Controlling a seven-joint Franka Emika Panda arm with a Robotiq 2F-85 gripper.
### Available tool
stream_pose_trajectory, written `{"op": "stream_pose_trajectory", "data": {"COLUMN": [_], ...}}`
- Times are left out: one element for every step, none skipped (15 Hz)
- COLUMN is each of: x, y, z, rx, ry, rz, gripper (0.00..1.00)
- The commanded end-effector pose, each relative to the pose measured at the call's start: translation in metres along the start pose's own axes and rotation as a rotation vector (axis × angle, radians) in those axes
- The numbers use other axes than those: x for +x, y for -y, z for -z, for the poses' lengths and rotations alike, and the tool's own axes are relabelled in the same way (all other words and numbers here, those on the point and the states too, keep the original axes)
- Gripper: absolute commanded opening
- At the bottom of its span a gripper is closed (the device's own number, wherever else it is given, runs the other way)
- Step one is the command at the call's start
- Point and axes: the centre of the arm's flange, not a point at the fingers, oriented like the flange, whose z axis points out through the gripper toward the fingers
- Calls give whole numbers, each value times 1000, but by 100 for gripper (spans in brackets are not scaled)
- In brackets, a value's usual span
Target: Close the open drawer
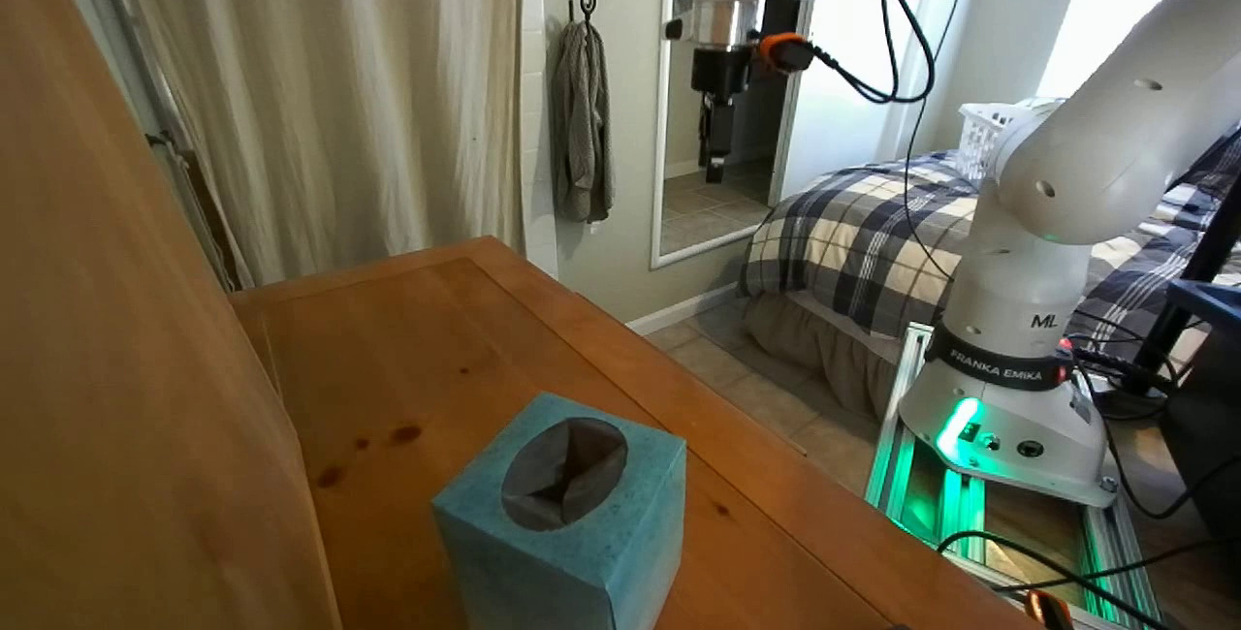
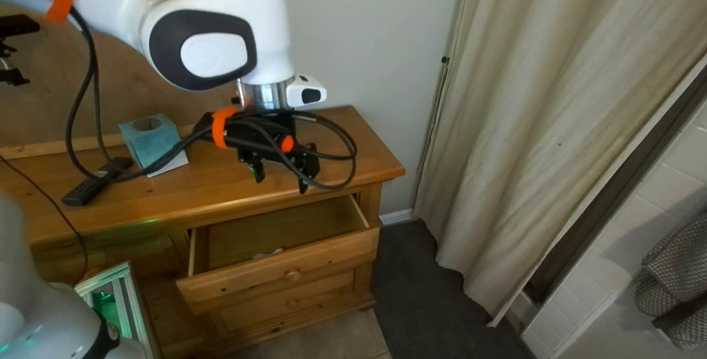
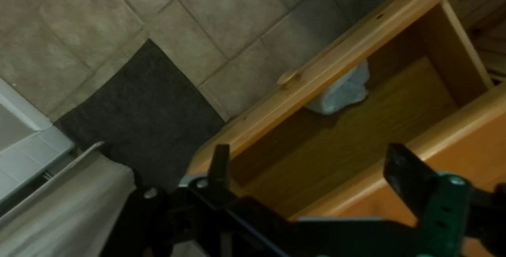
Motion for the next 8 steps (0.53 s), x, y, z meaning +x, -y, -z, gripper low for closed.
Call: {"op": "stream_pose_trajectory", "data": {"x": [-11, -12, -13, -12, -7, -4, -1, 1], "y": [23, 29, 33, 34, 33, 31, 29, 28], "z": [-66, -83, -99, -113, -121, -132, -145, -158], "rx": [-47, -27, -42, -58, -63, -76, -78, -79], "ry": [-23, -29, -33, -35, -36, -30, -14, -1], "rz": [58, 78, 82, 96, 113, 131, 149, 170], "gripper": [100, 100, 100, 100, 100, 100, 100, 100]}}
